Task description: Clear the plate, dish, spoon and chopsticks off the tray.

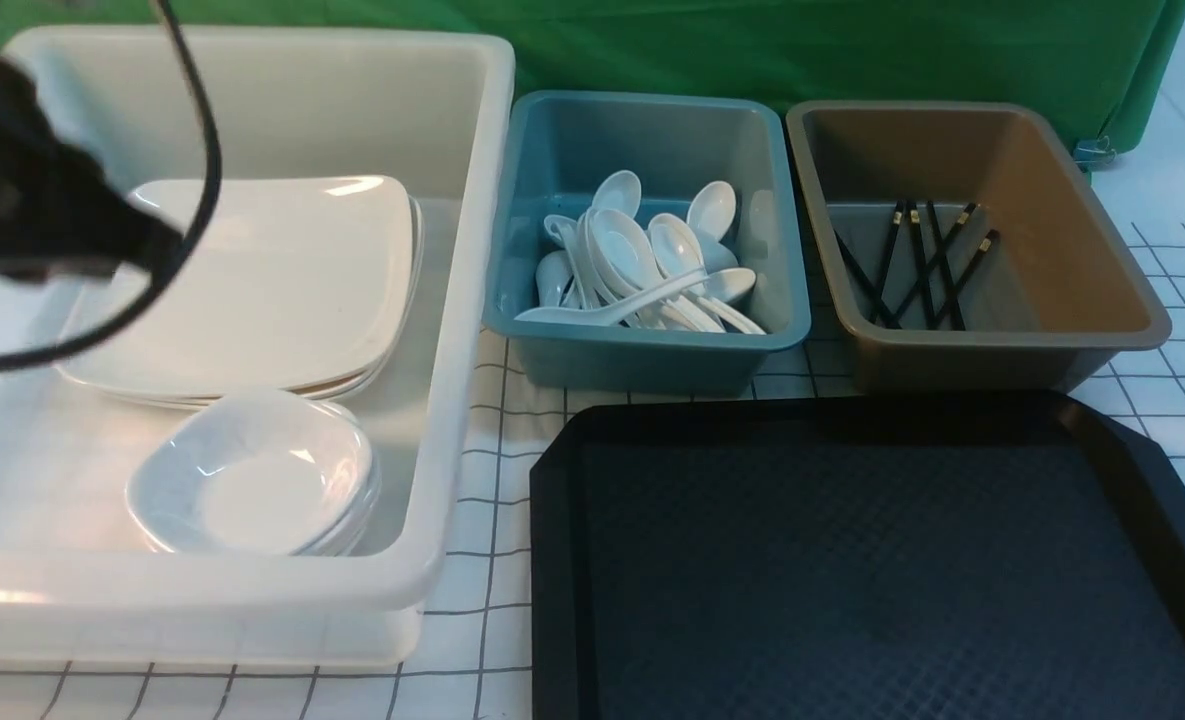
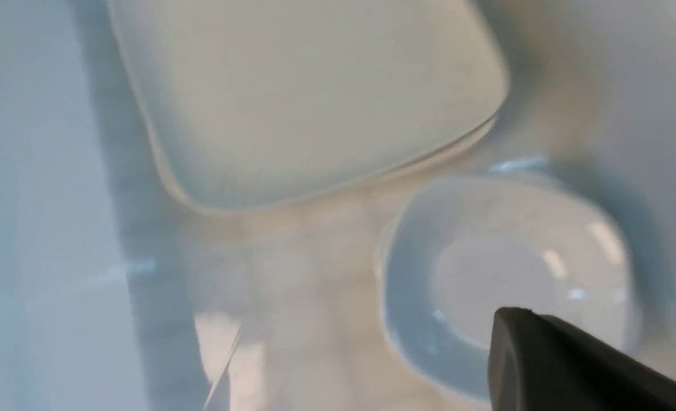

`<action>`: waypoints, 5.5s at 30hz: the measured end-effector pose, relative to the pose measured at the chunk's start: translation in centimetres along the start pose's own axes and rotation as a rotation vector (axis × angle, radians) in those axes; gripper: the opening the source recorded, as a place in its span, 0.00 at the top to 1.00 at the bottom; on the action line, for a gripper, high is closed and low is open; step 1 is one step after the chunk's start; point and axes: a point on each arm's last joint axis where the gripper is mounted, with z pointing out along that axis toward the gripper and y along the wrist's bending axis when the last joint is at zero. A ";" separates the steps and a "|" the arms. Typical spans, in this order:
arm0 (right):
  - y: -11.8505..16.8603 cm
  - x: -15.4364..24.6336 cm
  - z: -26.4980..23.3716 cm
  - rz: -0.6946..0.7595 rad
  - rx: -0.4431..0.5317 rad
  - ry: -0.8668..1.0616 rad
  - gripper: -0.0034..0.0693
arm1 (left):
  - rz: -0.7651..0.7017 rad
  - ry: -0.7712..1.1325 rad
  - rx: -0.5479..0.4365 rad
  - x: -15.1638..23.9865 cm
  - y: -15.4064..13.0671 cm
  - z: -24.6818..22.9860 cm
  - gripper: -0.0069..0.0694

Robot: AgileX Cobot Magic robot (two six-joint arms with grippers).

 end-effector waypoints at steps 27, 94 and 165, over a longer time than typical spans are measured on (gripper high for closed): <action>0.7 2.7 2.2 -0.046 -0.031 0.067 0.90 | -0.235 0.157 -0.087 -1.9 9.1 19.1 0.91; 3.6 26.0 -10.4 0.148 0.131 -0.742 0.85 | -0.310 -0.974 0.081 19.1 -2.9 -6.4 0.90; 4.1 25.7 -10.2 0.132 0.070 -0.751 0.66 | -0.173 -0.830 -0.115 25.7 -3.8 1.9 0.90</action>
